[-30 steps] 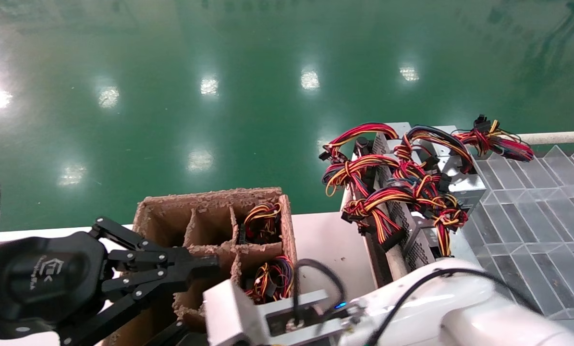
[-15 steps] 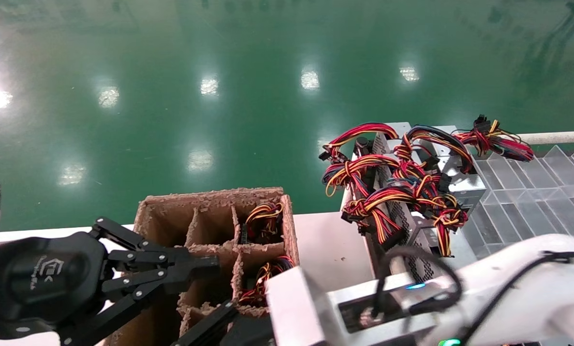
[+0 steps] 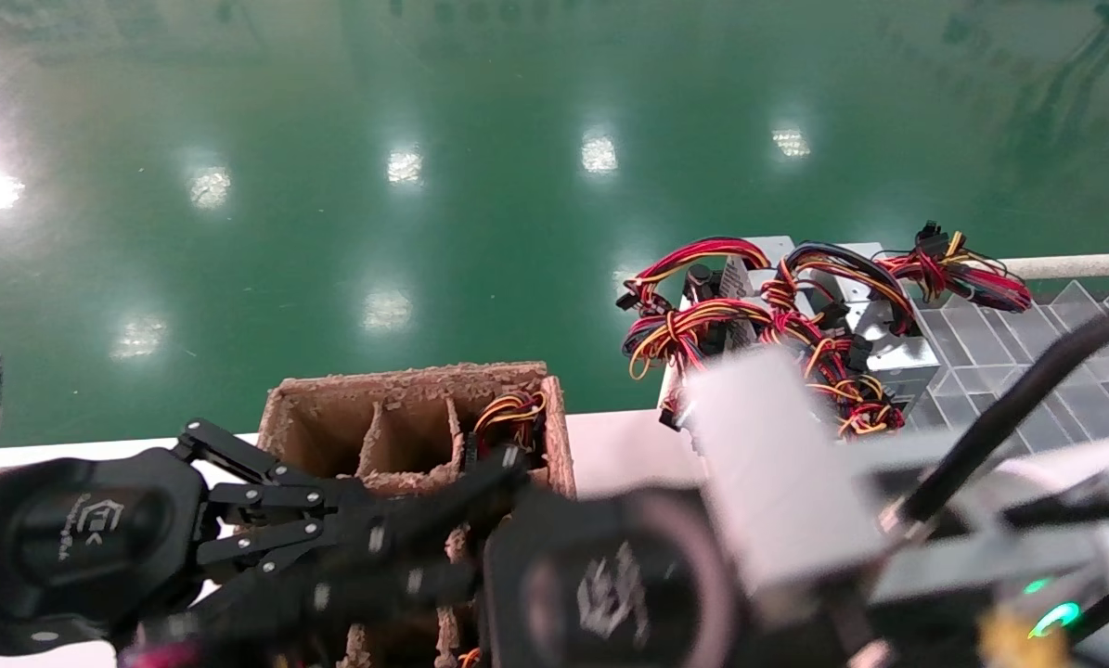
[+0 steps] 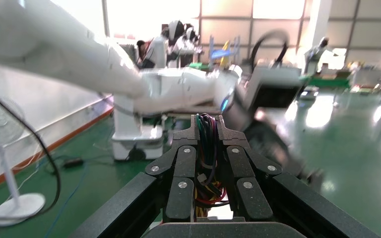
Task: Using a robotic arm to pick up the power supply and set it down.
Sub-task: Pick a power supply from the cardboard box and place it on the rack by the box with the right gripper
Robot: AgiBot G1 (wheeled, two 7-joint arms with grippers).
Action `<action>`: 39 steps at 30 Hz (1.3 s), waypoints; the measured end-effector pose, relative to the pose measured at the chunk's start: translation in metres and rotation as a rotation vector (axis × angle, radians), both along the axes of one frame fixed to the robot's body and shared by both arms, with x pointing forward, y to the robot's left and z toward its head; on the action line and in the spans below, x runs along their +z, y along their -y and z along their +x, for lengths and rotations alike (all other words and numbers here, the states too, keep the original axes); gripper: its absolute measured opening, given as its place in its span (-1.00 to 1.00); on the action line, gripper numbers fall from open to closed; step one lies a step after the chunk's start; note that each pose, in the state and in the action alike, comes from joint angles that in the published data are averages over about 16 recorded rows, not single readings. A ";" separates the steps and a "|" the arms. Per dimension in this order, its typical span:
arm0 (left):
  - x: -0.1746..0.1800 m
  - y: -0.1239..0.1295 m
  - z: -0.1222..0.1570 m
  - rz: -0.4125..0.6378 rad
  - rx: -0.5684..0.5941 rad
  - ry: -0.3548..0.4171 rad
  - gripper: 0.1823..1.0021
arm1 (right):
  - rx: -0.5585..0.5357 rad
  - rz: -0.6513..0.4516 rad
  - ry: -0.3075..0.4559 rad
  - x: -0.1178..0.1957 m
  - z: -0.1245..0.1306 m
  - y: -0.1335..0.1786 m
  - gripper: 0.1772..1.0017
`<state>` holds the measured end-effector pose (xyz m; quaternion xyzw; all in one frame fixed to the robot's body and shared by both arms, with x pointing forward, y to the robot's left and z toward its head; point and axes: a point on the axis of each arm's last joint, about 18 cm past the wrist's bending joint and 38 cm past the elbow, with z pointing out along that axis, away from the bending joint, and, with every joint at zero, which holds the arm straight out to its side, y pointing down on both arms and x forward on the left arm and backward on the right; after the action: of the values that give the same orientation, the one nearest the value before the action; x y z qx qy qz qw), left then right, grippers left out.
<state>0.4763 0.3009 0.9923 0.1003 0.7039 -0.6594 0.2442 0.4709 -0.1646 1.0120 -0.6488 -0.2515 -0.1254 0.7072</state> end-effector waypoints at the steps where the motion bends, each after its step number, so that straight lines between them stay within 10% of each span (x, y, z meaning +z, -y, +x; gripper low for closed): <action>1: 0.000 0.000 0.000 0.000 0.000 0.000 -0.98 | 0.000 0.009 0.006 0.005 -0.002 0.002 -0.87; 21: 0.000 0.000 0.000 0.000 0.000 0.000 -0.98 | -0.157 0.010 0.124 0.072 -0.038 0.085 -0.87; 39: 0.000 0.000 0.000 0.000 0.000 0.000 -0.98 | -0.513 -0.094 0.255 0.112 -0.096 0.185 -0.87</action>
<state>0.4763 0.3009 0.9923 0.1003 0.7039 -0.6594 0.2442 0.3753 -0.3493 1.1241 -0.7024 -0.1716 -0.3690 0.5840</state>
